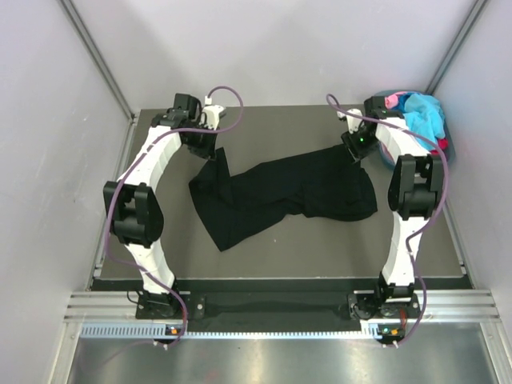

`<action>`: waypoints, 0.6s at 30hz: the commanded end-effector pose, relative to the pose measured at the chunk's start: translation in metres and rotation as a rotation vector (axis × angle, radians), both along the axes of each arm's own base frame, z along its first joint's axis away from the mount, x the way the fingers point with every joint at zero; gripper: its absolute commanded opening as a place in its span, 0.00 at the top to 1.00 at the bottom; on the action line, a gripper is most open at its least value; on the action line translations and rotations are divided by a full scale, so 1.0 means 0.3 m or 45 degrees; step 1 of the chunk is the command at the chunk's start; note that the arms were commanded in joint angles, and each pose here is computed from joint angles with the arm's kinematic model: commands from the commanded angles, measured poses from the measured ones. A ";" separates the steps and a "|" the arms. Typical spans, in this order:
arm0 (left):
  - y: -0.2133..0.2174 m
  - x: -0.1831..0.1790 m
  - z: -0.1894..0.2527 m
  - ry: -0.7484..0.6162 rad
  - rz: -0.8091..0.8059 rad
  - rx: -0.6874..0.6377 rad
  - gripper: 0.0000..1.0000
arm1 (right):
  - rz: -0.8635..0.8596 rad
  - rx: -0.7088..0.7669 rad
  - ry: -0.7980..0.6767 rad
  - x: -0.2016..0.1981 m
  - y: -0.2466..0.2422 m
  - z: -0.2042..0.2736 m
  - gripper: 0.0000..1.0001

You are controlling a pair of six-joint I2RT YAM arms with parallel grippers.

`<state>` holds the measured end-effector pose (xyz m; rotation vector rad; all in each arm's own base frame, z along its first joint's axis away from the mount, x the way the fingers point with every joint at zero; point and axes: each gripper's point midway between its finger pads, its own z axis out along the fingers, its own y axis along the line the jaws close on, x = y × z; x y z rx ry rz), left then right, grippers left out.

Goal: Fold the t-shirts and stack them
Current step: Flatten the tshirt out

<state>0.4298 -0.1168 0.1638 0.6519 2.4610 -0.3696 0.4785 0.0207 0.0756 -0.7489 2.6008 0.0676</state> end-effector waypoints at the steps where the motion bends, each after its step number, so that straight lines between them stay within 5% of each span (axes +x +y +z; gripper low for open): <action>1: -0.020 0.013 0.062 -0.054 -0.016 -0.034 1.00 | -0.052 0.011 -0.027 0.046 -0.034 -0.002 0.52; 7: -0.016 -0.008 0.055 -0.038 -0.019 -0.030 1.00 | -0.012 0.079 0.011 0.057 0.004 -0.027 0.56; 9: -0.015 -0.008 0.066 -0.044 -0.018 -0.029 1.00 | -0.003 0.103 0.014 0.055 0.016 -0.023 0.69; 10: -0.013 -0.007 0.080 -0.059 -0.024 -0.026 1.00 | 0.001 0.107 0.003 0.057 0.020 -0.011 0.88; 12: 0.000 0.011 0.122 -0.113 -0.019 -0.003 1.00 | -0.007 0.109 -0.031 0.068 0.016 0.028 1.00; 18: 0.099 0.091 0.497 -0.572 0.088 0.142 1.00 | 0.084 0.155 -0.454 0.123 0.062 0.532 1.00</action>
